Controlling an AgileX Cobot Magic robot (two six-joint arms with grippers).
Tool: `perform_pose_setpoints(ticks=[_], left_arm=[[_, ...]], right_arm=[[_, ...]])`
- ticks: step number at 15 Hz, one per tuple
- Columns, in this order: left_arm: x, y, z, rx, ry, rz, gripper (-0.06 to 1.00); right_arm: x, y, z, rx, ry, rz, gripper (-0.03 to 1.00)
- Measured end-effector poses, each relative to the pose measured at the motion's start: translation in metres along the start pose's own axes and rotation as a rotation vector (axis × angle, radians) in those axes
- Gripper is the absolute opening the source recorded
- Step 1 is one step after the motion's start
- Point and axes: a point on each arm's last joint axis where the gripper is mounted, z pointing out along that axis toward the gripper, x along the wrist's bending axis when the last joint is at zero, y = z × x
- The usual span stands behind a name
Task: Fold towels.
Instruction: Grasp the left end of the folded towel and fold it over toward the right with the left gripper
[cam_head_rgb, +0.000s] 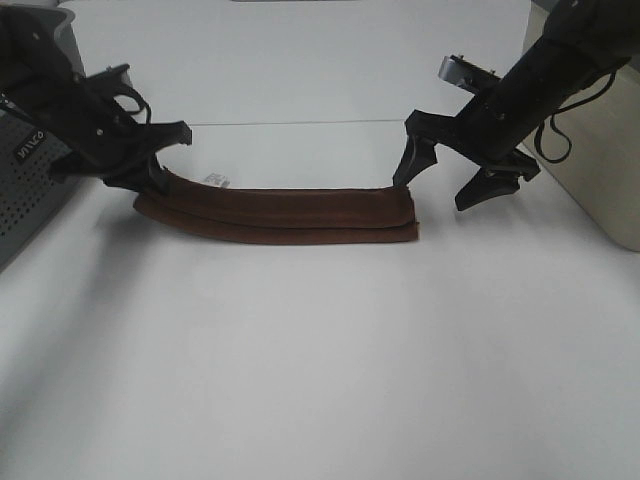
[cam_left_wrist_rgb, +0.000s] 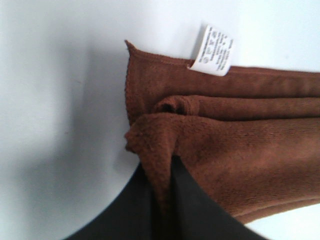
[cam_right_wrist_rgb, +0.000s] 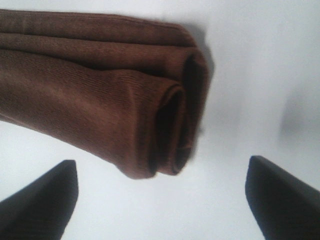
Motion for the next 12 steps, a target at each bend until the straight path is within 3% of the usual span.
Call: perform_pose_setpoints(ticks=[2, 5, 9, 12], left_arm=[[-0.005, 0.014, -0.039, -0.042, 0.044, 0.037, 0.05], [-0.034, 0.024, -0.069, -0.03, 0.024, 0.059, 0.05], [-0.114, 0.011, -0.074, -0.034, -0.073, 0.14, 0.05], [-0.166, -0.008, -0.042, 0.008, -0.124, 0.17, 0.05]], right_arm=[[0.006, 0.0, -0.013, -0.022, 0.004, -0.013, 0.85], [0.018, 0.001, -0.04, -0.084, 0.011, -0.039, 0.85], [0.032, -0.003, -0.072, -0.144, 0.019, -0.073, 0.85], [0.038, -0.008, -0.083, -0.127, 0.025, -0.089, 0.85]])
